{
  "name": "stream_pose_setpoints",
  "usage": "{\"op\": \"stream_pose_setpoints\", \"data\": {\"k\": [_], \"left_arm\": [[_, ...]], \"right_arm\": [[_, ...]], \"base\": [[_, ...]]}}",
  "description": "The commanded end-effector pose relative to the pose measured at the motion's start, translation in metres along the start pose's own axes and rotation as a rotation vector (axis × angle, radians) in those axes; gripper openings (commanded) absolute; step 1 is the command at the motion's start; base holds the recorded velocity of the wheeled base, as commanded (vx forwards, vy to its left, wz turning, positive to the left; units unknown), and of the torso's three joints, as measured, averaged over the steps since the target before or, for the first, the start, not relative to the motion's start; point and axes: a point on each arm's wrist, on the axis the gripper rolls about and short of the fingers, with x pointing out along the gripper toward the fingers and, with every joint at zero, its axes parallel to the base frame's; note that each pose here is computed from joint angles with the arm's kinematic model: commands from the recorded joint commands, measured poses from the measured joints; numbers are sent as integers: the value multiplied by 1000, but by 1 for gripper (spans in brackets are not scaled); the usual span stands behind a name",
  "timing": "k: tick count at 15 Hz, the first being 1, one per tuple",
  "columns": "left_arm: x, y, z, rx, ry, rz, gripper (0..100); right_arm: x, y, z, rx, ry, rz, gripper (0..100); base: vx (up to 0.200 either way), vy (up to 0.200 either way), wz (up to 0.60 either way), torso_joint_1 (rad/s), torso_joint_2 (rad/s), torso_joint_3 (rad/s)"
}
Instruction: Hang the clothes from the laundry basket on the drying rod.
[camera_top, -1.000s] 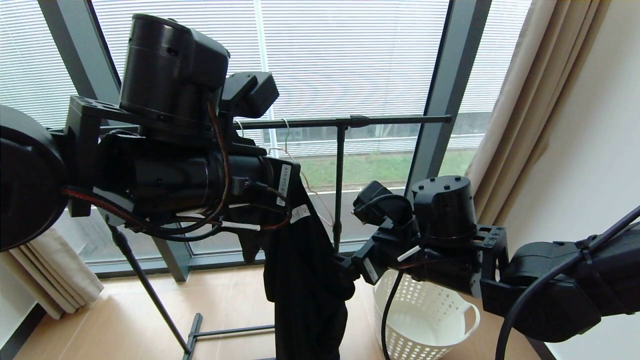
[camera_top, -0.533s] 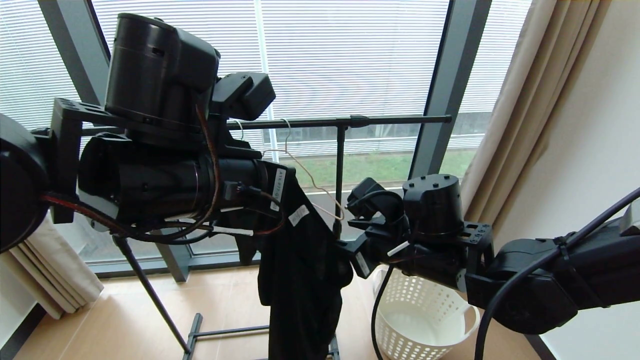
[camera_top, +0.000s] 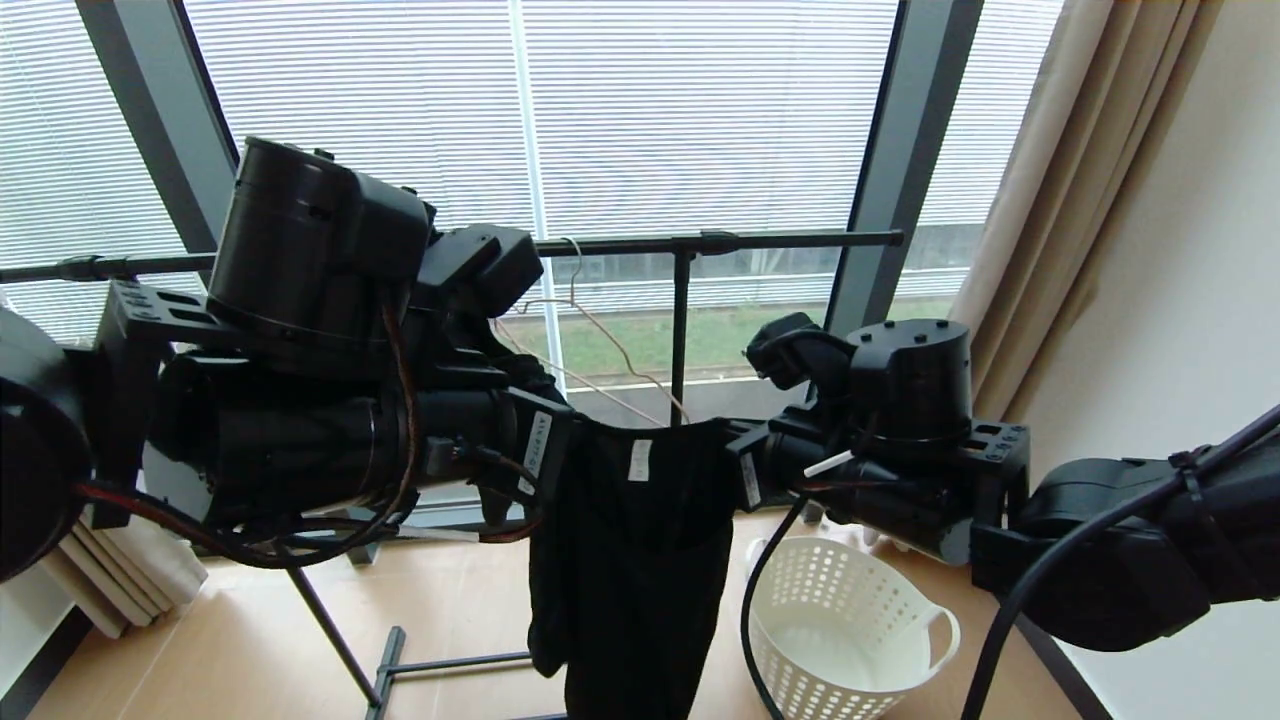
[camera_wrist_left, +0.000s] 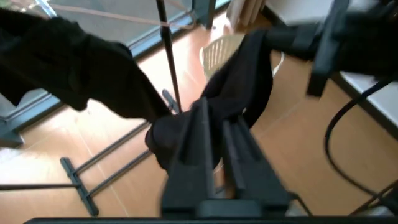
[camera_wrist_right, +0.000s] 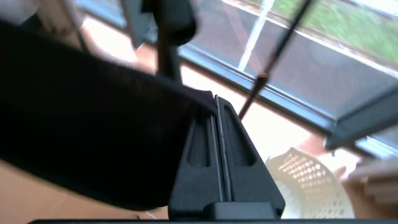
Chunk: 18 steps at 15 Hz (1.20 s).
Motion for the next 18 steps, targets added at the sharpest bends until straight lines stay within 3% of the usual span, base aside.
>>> {"op": "stream_pose_setpoints", "data": {"k": [1, 5, 8, 12, 15, 18], "left_arm": [[8, 1, -10, -3, 8, 1, 100], [23, 0, -16, 0, 48, -40, 100], [60, 4, -10, -25, 66, -10, 100], [111, 4, 8, -89, 53, 14, 100], [144, 12, 17, -143, 28, 127, 100], [147, 16, 18, -189, 18, 148, 100]], "right_arm": [[-13, -6, 12, 25, -48, -34, 0], [-20, -43, 33, 103, -123, -149, 0], [-44, -47, 47, 109, -180, -166, 0], [-53, -49, 45, 77, -180, -182, 0], [-52, -54, 43, 79, -174, -197, 0], [-50, -55, 42, 80, -170, -202, 0]], "base": [[0, 0, 0, 0, 0, 0], [0, 0, 0, 0, 0, 0], [0, 0, 0, 0, 0, 0], [0, 0, 0, 0, 0, 0], [0, 0, 0, 0, 0, 0], [0, 0, 0, 0, 0, 0]]}}
